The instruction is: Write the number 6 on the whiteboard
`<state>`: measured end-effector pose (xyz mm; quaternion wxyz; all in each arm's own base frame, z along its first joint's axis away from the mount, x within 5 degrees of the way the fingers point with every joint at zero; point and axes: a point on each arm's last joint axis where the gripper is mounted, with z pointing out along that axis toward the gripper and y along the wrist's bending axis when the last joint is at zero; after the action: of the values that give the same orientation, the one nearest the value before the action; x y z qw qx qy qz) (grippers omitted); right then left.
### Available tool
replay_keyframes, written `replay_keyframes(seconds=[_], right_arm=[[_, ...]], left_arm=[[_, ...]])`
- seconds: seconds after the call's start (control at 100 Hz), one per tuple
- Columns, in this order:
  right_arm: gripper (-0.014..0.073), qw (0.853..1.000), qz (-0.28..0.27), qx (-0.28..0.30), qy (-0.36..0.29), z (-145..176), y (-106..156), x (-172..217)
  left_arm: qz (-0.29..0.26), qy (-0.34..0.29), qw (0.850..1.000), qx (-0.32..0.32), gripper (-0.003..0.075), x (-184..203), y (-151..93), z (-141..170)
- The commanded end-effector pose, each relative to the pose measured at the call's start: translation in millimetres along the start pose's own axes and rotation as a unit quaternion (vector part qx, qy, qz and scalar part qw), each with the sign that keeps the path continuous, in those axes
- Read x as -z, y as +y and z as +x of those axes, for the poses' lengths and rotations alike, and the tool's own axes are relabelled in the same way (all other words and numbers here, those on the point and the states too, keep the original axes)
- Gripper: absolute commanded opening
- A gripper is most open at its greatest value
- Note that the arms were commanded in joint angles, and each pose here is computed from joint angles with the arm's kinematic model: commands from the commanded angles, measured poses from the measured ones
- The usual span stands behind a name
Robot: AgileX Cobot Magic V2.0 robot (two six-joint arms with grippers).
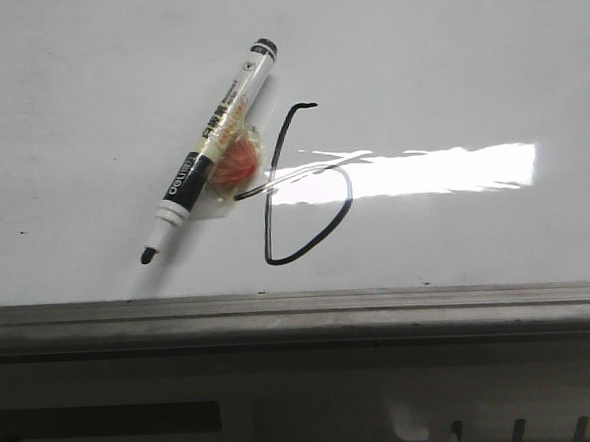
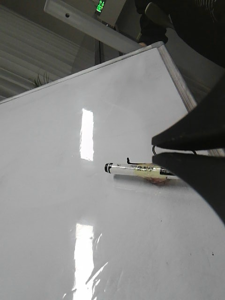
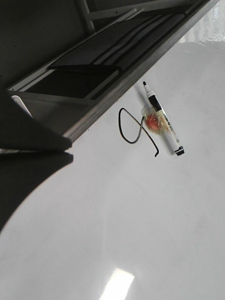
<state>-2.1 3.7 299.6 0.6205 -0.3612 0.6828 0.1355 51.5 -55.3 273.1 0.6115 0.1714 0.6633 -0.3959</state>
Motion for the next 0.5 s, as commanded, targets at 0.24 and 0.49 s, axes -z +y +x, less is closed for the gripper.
replay_keyframes(seconds=[0.24,0.49], right_arm=[[-0.0053,0.999,0.021,0.002,-0.046,-11,-4,5],[-0.0053,0.999,0.021,0.002,-0.046,-11,-4,5]], left_arm=[[0.011,-0.003,0.985,-0.174,-0.0019,1,-5,-5],[-0.191,0.046,0.969,-0.149,-0.0019,13,34,27]])
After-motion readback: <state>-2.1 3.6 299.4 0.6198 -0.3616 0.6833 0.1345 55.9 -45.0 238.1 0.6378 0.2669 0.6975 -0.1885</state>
